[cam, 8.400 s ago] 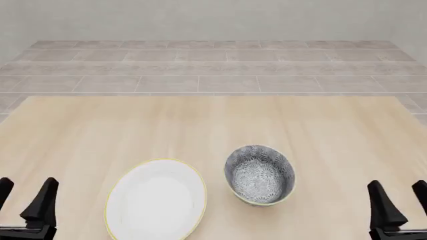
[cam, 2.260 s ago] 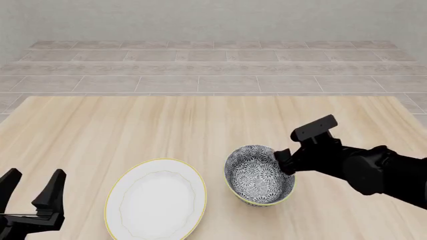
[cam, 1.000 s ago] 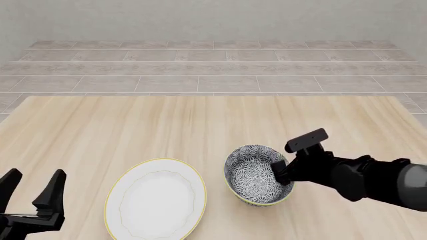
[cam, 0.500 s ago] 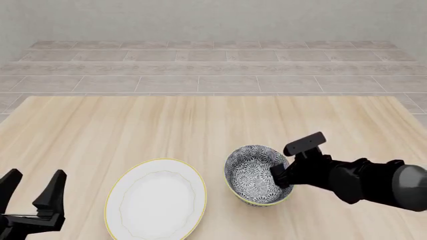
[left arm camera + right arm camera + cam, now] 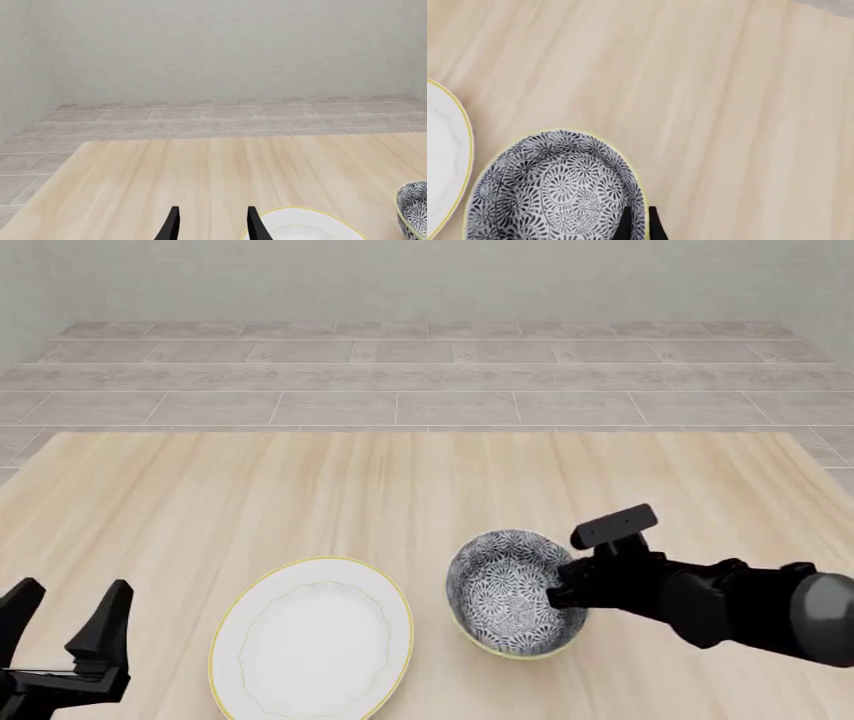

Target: Put the bowl on the plate.

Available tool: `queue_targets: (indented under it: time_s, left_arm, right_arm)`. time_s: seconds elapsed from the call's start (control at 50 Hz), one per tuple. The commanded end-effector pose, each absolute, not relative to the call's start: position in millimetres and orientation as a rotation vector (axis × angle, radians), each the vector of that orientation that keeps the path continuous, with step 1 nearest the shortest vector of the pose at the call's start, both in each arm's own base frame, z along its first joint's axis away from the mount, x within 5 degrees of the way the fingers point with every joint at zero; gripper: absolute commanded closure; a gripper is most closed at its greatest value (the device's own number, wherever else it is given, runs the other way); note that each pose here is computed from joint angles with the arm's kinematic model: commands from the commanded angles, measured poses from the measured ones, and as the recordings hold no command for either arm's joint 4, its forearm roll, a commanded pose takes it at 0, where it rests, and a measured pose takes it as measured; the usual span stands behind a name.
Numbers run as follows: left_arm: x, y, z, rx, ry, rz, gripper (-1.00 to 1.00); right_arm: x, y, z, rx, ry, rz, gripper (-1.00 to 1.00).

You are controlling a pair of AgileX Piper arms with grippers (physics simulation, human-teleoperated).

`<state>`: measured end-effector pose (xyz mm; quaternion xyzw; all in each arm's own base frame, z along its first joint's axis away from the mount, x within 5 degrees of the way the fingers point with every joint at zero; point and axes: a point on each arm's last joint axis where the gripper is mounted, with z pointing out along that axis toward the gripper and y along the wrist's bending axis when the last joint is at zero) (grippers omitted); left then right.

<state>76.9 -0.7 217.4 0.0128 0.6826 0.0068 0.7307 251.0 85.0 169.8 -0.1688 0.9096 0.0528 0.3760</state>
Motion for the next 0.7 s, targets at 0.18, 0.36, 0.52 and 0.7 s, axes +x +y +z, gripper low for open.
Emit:
queue_targets:
  time_s: [0.18,0.36,0.52,0.7]
  left_arm:
    - [75,-1,217,0.027,1.502,0.014,-1.0]
    - [73,-1,217,0.026,1.502,0.013,-1.0]
    - [73,-1,216,0.025,1.505,0.012,-1.0]
    - [73,-1,216,0.025,1.506,0.011,-1.0]
  right_arm:
    - [243,97,191,-0.498,2.283,0.164,1.0]
    - [245,97,216,-0.472,2.247,0.178,1.0]
    - [251,98,243,-0.461,2.21,0.178,1.0]
    - [254,100,264,-0.463,2.176,0.182,1.0]
